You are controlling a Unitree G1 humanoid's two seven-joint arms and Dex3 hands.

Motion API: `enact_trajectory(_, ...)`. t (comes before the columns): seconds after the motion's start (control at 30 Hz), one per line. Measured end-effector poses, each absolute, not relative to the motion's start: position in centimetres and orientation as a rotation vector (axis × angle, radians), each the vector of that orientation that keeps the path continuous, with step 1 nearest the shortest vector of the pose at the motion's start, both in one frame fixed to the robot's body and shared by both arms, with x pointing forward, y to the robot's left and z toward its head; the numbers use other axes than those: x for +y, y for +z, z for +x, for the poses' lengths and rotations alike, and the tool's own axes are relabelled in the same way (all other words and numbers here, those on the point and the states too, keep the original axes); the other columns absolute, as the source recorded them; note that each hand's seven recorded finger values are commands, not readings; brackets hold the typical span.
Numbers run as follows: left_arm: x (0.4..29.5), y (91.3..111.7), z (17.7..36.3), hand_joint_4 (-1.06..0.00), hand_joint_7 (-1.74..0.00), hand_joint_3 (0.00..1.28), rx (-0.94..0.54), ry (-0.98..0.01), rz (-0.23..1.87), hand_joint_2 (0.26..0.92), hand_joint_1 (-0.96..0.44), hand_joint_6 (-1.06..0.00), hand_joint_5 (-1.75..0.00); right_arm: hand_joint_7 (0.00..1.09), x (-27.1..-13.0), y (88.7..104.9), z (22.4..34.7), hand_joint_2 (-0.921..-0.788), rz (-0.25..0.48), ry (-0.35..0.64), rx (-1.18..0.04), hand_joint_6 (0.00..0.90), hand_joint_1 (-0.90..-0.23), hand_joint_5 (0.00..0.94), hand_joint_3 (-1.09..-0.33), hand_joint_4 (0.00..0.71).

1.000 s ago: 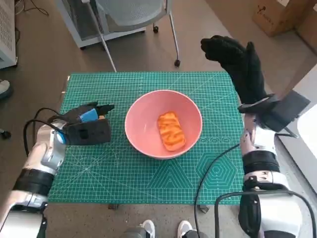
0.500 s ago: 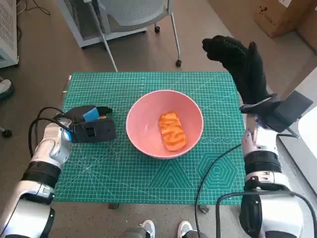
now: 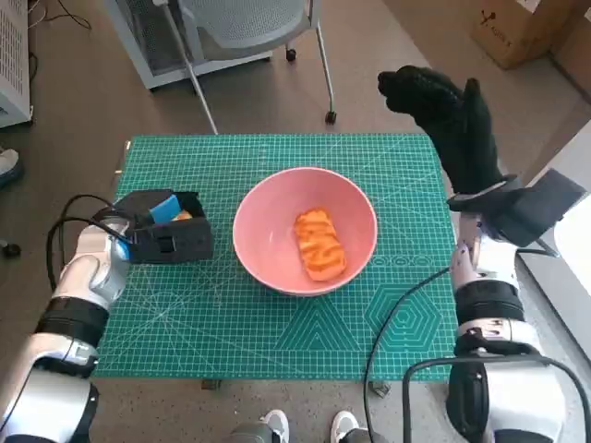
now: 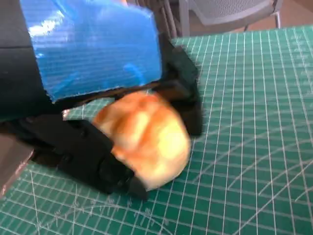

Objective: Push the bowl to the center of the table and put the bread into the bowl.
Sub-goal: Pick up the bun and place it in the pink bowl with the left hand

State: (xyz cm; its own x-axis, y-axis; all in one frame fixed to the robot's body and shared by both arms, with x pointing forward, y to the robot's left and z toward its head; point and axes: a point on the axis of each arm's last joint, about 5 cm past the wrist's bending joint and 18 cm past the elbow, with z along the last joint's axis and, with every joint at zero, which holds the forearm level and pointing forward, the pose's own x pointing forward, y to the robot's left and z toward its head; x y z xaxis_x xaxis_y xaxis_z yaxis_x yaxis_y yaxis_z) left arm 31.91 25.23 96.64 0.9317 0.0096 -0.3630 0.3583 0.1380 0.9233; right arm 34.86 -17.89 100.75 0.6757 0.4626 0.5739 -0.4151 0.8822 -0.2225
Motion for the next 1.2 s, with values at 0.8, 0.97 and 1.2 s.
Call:
enact_trajectory(0.8,24.5,103.2,29.2,-0.64,-1.15,0.09,-0.026,-0.149,1.328,0.920,0.00,-0.63,-1.24,0.00,-17.5,100.6,34.9,-0.921,-0.075,0.505,-0.655,0.333,-0.661,0.002,-0.622,0.183)
enact_trajectory(0.97,23.5,105.3,28.3,-0.70,-1.14,0.06,-0.189,-0.145,1.316,0.920,0.00,-0.64,-1.17,0.00,-17.5,100.6,34.9,-0.921,-0.074,0.504,-0.655,0.334,-0.660,0.002,-0.622,0.183)
enact_trajectory(1.2,21.7,106.6,27.4,-0.72,-1.15,0.04,-0.343,-0.163,1.291,0.920,0.00,-0.66,-1.11,0.00,-17.5,100.6,34.9,-0.921,-0.073,0.503,-0.655,0.334,-0.658,0.002,-0.622,0.184)
